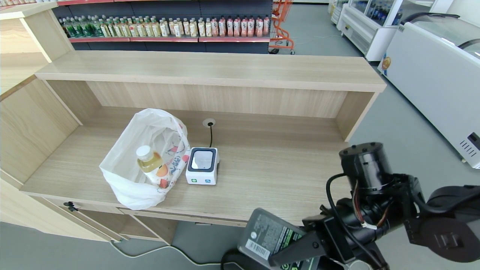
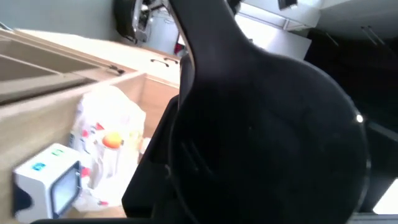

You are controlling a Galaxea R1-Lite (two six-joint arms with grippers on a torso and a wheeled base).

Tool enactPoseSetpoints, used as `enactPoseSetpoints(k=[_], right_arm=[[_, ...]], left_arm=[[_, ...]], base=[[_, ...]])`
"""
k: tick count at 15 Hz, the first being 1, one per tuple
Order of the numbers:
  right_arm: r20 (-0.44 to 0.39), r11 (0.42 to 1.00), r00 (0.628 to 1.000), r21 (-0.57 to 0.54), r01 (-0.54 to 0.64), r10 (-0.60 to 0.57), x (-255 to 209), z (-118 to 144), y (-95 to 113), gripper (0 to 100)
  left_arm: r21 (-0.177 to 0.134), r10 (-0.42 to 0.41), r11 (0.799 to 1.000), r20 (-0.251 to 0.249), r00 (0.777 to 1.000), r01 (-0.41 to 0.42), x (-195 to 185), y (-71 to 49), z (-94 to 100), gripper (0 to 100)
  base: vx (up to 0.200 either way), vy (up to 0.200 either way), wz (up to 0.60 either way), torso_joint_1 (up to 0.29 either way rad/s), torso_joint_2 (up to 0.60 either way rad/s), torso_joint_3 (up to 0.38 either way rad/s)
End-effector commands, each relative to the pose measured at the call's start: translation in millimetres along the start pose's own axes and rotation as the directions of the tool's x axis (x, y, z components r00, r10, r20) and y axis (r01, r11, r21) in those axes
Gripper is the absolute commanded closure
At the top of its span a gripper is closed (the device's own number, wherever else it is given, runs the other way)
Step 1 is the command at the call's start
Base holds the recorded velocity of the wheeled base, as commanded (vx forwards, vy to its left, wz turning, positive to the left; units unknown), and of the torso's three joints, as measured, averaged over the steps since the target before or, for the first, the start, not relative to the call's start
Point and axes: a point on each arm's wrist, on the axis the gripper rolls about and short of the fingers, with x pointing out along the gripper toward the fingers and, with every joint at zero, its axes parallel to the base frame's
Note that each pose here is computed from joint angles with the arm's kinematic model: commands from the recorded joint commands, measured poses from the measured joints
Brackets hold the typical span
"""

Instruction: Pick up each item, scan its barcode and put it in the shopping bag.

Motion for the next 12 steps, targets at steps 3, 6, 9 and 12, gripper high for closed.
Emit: enactPoseSetpoints(k=[3, 6, 9, 12], right_arm=[[-0.280, 0.979, 0.949, 0.178, -0.099, 0.146, -44.8, -28.4, -62.8, 100], [-0.415, 0.833, 0.854, 0.552, -0.038, 0.314, -92.5, -0.8, -89.1, 100], [-0.383, 0.325, 0.859, 0.905, 0.275, 0.341, -106.3, 11.8, -118.0, 100], [-0.495, -0.361, 0.789, 0.705, 0.610, 0.365, -118.2, 12.0, -130.7, 100]], left_arm=[[-0.001, 0.000, 1.000, 0.000, 1.000, 0.000, 0.0, 0.0, 0.0, 0], [-0.001, 0.000, 1.000, 0.000, 1.000, 0.000, 0.0, 0.0, 0.0, 0], [-0.001, -0.001, 1.000, 0.000, 1.000, 0.001, 0.0, 0.0, 0.0, 0], [-0.001, 0.000, 1.000, 0.000, 1.000, 0.000, 0.0, 0.0, 0.0, 0]], base=[[0.000, 0.000, 0.00, 0.000, 0.00, 0.000], [0.000, 0.000, 0.00, 0.000, 0.00, 0.000], [0.000, 0.000, 0.00, 0.000, 0.00, 0.000], [0.000, 0.000, 0.00, 0.000, 0.00, 0.000]])
